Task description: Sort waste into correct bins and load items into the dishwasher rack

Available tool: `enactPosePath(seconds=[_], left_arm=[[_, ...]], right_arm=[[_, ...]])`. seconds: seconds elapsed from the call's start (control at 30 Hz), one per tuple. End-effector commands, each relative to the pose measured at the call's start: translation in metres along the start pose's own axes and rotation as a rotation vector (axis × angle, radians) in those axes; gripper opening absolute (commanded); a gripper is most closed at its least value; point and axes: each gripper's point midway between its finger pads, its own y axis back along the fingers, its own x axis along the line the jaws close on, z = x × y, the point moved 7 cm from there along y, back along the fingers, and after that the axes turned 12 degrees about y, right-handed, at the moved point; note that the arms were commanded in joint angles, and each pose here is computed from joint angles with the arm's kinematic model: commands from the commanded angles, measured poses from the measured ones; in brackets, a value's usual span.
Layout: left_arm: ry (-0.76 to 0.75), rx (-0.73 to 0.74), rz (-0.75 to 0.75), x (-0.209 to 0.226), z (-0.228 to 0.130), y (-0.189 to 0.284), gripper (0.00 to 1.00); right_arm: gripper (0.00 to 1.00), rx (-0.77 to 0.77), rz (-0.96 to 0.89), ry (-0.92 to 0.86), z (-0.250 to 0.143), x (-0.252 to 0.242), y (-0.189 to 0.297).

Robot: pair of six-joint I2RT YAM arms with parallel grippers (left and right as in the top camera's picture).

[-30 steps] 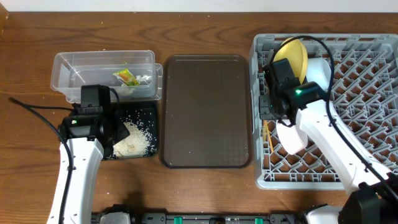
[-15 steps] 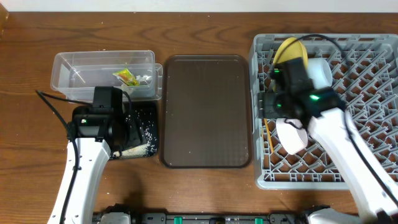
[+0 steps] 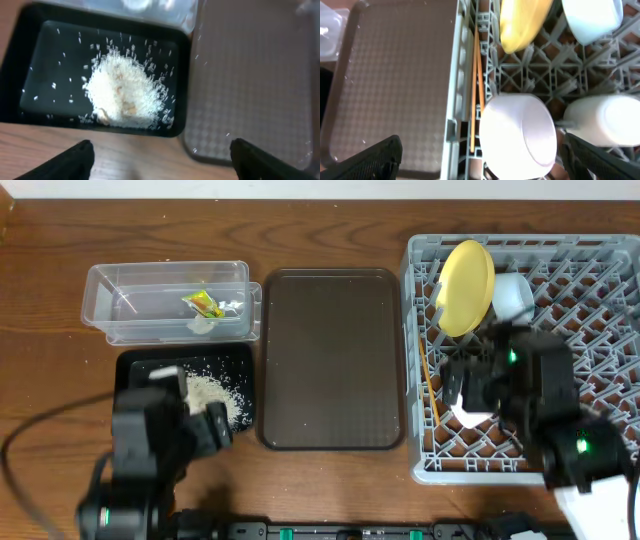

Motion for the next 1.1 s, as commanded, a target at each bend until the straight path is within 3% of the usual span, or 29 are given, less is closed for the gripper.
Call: enactPosePath(seconds=[0.0, 0.17, 0.8, 0.93, 1.07], left_arm=[[-0.013, -0.076, -0.053, 0.001, -0.006, 0.012, 0.91], [-0.018, -0.145, -0.089, 0.002, -0.010, 0.027, 0.91], [-0.017, -0.141, -0.087, 0.003, -0.012, 0.028, 0.92], [-0.017, -0.141, -0.087, 0.003, -0.012, 0.028, 0.92], [-0.017, -0.141, -0.087, 0.003, -0.012, 0.028, 0.92]], right_arm=[[0.99, -0.029, -0.031, -0.003, -0.014, -0.005, 0.005], [0.99, -0.014, -0.029, -0.003, -0.028, -0.005, 0.014], [0.99, 0.041, -0.068, 0.055, -0.038, -0.010, 0.014], [0.99, -0.123, -0.088, 0.073, -0.026, -0.013, 0.022], [0.99, -0.381, -0.115, 0.090, -0.022, -0.017, 0.029]])
